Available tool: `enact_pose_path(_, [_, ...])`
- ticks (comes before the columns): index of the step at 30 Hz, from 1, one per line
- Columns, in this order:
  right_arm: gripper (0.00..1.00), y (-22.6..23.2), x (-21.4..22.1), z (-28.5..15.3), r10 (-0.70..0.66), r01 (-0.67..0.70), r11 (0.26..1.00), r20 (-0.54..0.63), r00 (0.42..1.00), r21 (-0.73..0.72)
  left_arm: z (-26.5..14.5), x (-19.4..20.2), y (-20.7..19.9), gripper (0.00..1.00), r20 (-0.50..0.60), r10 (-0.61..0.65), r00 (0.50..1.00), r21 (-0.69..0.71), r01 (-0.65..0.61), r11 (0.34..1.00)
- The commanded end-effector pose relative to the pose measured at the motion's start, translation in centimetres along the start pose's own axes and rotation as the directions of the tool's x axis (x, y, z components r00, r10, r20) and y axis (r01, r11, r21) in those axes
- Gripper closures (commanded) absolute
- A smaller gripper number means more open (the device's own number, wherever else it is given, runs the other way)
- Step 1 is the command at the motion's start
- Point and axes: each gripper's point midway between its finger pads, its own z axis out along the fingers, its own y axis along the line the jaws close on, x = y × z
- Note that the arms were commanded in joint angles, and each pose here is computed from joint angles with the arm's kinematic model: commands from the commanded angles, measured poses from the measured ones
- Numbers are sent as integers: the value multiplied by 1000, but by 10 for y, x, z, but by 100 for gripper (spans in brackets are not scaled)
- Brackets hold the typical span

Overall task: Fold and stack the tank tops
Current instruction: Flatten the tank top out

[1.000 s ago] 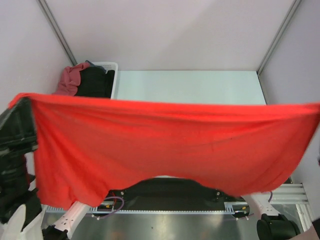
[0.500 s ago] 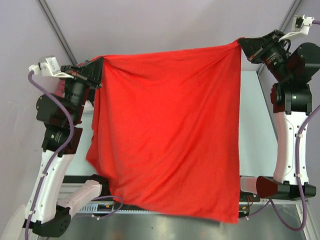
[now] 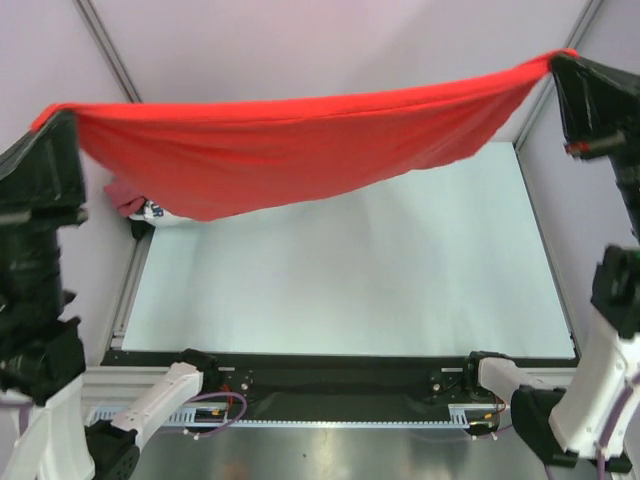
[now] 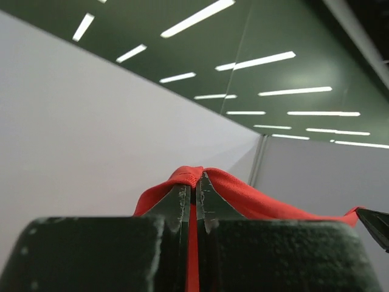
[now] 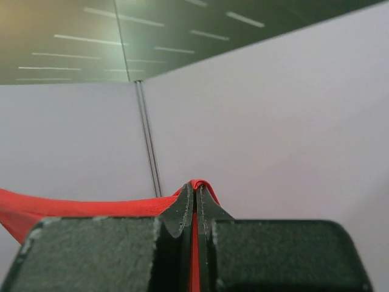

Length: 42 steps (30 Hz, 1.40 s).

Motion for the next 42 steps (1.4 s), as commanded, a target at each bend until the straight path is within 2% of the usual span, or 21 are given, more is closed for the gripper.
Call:
enact_pose_path(1, [100,46,-41,-27,-96,102,993,105,990,-59,-12,-28,-27,100,53,-25,998,103,19,994])
enact_pose_path(4, [100,71,-60,-53,-144,156,986,170,975,-59,-25,-32,-36,100,53,-59,997,138,51,989])
enact_pose_path(9, [100,95,-81,-80,-200,214,976,235,951,-36,-41,-61,-50,100,131,-39,991,163,18,986])
enact_pose_path(12, [100,82,-73,-71,-179,187,982,205,962,-20,-36,-53,-42,100,117,-22,993,126,8,992])
enact_pose_path(15, [100,52,-48,-47,-116,117,993,132,985,-5,-24,-24,-23,100,67,-31,997,82,25,996])
enact_pose_path(21, [100,-52,58,6,62,-54,994,-87,994,94,5,93,48,100,-120,-52,991,-64,45,997])
enact_pose_path(27, [100,-157,201,18,209,-135,951,-258,943,278,6,231,133,100,-308,-92,947,-237,17,971])
enact_pose_path(32, [100,-213,285,19,309,-201,917,-297,904,343,-5,324,194,100,-381,-120,917,-347,-22,937])
enact_pose_path(37, [100,-269,373,15,378,-229,883,-333,864,409,-13,391,234,100,-428,-144,892,-398,-43,917])
enact_pose_path(38, [100,-276,384,15,387,-235,880,-336,859,413,-21,415,249,100,-453,-157,878,-426,-58,903])
enact_pose_path(40, [100,-292,401,23,399,-248,876,-334,854,414,-21,433,267,100,-438,-158,885,-459,-69,886])
enact_pose_path(41, [100,-309,432,18,434,-258,857,-355,828,446,-33,465,285,100,-478,-174,861,-488,-95,868])
enact_pose_path(42, [100,-319,446,18,455,-271,846,-357,816,458,-34,476,294,100,-487,-178,855,-503,-108,857])
